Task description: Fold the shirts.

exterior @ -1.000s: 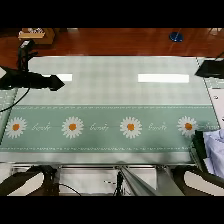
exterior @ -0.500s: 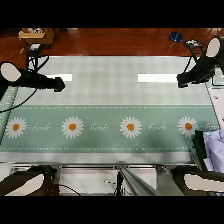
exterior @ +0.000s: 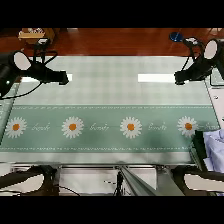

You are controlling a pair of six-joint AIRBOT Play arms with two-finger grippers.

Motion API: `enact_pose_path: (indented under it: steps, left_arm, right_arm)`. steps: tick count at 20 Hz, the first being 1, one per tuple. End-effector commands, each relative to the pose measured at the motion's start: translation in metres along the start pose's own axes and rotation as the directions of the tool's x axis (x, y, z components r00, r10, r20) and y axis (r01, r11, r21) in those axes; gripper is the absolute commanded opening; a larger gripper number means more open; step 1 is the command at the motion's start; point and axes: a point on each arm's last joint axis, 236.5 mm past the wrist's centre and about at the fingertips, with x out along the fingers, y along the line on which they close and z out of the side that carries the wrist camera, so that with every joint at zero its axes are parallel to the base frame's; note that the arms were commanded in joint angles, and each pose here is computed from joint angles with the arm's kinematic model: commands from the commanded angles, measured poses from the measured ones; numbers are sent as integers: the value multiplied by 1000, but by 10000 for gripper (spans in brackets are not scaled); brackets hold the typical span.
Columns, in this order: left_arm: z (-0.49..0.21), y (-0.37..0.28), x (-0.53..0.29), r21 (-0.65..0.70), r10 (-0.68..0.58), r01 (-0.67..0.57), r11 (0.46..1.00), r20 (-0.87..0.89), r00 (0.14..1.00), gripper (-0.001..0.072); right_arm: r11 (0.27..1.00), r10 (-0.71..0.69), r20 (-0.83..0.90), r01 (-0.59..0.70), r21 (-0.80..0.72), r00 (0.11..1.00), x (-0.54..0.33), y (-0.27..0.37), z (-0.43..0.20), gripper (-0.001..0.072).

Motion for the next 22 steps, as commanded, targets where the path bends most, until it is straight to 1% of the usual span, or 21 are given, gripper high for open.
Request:
enact_pose_path:
  steps: [1,3,7,10,22]
  left_arm:
    - [-9,19,1,10,91,-90,996,-58,994,706]
    - [-14,20,0,9,90,-90,996,-76,993,706]
    - [-13,18,1,12,88,-87,996,-74,993,706]
    - [-13,18,1,12,88,-87,996,-74,993,705]
    - [-15,18,5,12,87,-86,996,-85,993,706]
  right_arm:
    - [998,13,-14,-12,58,1000,16,6,-8,593]
    - [998,26,-13,-25,61,1000,23,10,-10,593]
    - [997,34,63,-38,68,997,14,11,5,593]
    - [998,5,60,-9,59,998,13,4,4,593]
    - [998,5,61,-9,59,998,13,4,4,593]
